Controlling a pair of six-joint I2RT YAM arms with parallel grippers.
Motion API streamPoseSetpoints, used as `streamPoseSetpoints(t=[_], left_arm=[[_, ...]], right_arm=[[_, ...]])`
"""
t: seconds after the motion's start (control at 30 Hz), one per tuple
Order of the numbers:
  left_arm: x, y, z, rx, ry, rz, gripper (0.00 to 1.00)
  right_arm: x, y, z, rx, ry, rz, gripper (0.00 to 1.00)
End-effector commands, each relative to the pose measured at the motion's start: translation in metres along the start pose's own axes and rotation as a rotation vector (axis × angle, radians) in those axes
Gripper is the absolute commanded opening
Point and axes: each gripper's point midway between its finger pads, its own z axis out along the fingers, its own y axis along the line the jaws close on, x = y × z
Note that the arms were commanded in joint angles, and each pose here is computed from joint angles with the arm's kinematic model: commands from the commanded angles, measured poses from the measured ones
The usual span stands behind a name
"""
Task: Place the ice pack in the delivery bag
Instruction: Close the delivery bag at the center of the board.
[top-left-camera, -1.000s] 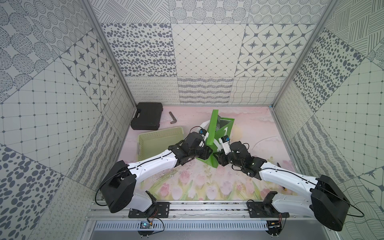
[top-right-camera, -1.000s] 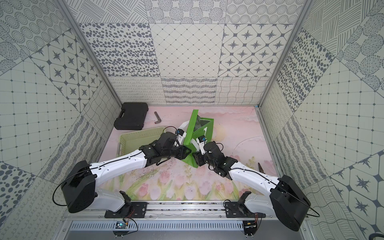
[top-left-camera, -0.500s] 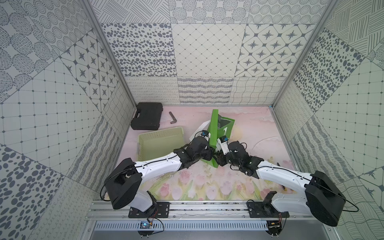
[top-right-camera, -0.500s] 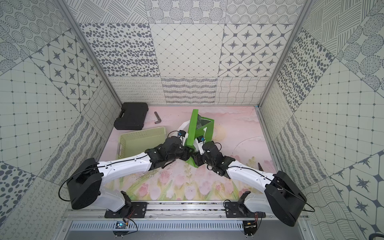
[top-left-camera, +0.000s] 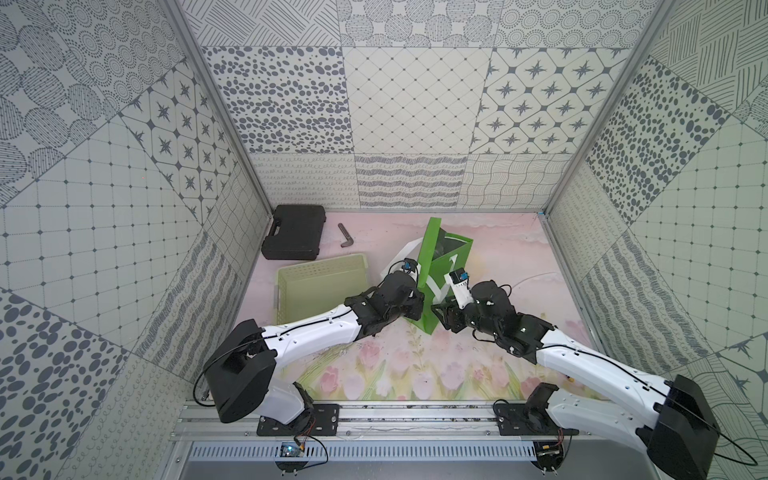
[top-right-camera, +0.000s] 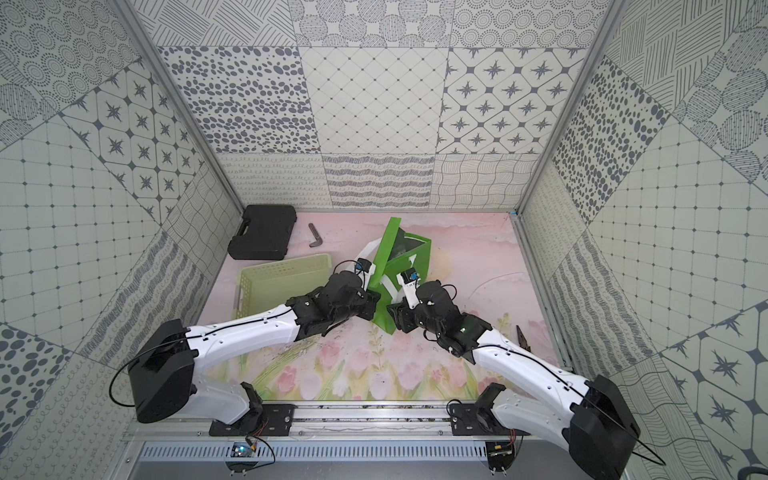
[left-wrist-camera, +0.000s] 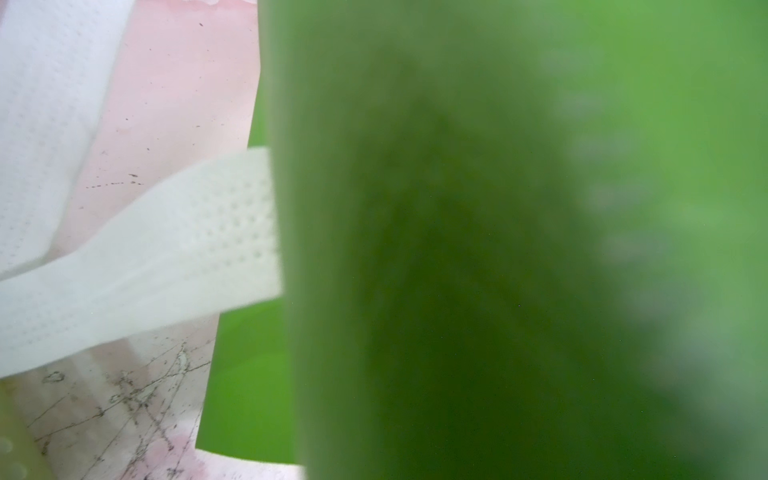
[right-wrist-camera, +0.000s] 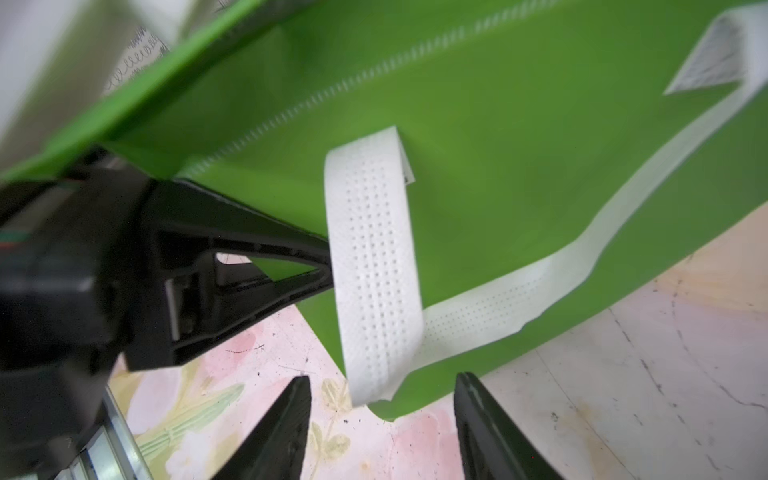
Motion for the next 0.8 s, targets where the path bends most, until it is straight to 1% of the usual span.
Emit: streamPoseSetpoints(t=[0.0,0.07,0.13,0.23,0.27,0.33,0.4,0.6,0.77], left_arm=[[-0.004,0.002,-0.018,0.138,0.063,0.062,0.00],[-0.003,0.009,-0.025,0.172,0.092,0.060,0.00],[0.001,0.014,-0.032,0.195,0.131,0.087,0.00],[0.008,0.017,-0.041,0.241,0.193,0.113,0.00],[0.010,0.018,-0.043,0.252,0.210,0.115,0.00],[0.014,0.019,-0.045,0.270,0.231,0.122,0.00],[0.016,0.019,-0.044,0.281,0.244,0.121,0.00],[0.018,0.015,-0.042,0.308,0.267,0.111,0.00],[0.018,0.015,-0.043,0.304,0.270,0.118,0.00]], right_arm=[[-0.014,-0.010,-0.026,0.047,-0.008,-0.053,0.63],[-0.023,-0.019,-0.039,0.076,-0.030,-0.059,0.64],[-0.029,-0.033,-0.047,0.119,-0.054,-0.050,0.64],[-0.034,-0.051,-0.049,0.131,-0.060,-0.055,0.64],[-0.037,-0.058,-0.046,0.137,-0.061,-0.060,0.66],[-0.046,-0.064,-0.037,0.107,-0.071,-0.071,0.67],[-0.058,-0.069,-0.025,0.080,-0.086,-0.110,0.67],[-0.095,-0.079,0.006,-0.010,-0.170,-0.180,0.65],[-0.117,-0.095,0.027,-0.031,-0.179,-0.179,0.65]])
